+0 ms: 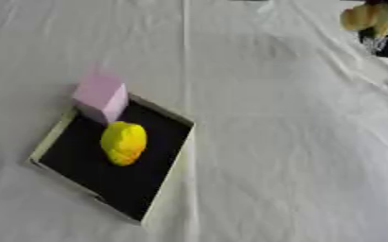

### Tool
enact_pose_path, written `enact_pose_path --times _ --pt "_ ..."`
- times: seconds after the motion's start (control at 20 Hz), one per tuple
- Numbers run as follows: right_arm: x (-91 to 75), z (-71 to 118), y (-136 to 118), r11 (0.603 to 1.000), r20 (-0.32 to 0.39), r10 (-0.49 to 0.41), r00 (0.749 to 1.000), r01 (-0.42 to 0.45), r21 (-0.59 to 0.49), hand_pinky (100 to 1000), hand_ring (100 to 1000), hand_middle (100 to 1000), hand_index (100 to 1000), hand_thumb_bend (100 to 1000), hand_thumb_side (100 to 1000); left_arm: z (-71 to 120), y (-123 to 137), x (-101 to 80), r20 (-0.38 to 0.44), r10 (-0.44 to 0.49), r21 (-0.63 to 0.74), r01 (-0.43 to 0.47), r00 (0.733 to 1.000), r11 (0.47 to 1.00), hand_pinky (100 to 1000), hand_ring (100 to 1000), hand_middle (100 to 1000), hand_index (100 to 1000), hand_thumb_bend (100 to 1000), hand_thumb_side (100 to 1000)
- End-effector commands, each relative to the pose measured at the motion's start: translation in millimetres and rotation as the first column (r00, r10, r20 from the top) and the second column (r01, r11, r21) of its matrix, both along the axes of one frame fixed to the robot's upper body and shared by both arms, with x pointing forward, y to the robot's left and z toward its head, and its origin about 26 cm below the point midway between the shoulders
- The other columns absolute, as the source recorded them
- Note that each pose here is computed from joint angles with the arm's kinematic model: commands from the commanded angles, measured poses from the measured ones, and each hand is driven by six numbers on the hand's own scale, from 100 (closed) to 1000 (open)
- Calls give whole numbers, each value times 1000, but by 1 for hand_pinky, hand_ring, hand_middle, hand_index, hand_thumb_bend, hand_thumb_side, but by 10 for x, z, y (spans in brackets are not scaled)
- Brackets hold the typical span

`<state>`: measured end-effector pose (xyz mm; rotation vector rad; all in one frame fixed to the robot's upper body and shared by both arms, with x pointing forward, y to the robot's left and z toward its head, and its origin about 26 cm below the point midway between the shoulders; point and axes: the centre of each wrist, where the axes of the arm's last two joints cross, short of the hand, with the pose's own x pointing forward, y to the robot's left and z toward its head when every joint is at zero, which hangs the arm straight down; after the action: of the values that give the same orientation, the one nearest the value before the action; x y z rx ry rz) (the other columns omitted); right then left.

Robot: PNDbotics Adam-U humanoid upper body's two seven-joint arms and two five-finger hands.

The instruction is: Pick up objects on the table and place them in the box.

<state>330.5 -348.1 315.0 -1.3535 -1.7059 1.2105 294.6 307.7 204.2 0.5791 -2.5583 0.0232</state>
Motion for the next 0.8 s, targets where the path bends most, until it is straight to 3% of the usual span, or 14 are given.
enact_pose_path --times 0.05,0.2,0.4,0.6,0.8 --pt "-383 269 458 977 66 171 983 -160 -144 787 666 426 481 100 100 80 -5 -24 26 -12 15 11 1000 1000 822 815 793 863 153 433" --pt "-405 285 744 914 30 343 939 -327 -241 771 633 436 493 100 100 88 -14 -20 28 -21 19 20 999 1000 822 815 793 863 155 428" --pt "-393 354 1241 808 -25 522 852 -504 -304 757 610 440 501 100 100 78 -9 -24 22 -22 22 21 1000 1000 822 815 793 863 155 426" --pt "-434 394 1715 723 -88 621 779 -612 -319 751 602 443 508 100 100 69 -6 -28 19 -22 24 21 1000 999 821 815 793 862 156 425" --pt "-473 292 2044 679 -169 649 742 -665 -311 747 611 444 510 100 100 62 -15 -27 15 -26 24 26 1000 999 822 815 793 862 155 426"
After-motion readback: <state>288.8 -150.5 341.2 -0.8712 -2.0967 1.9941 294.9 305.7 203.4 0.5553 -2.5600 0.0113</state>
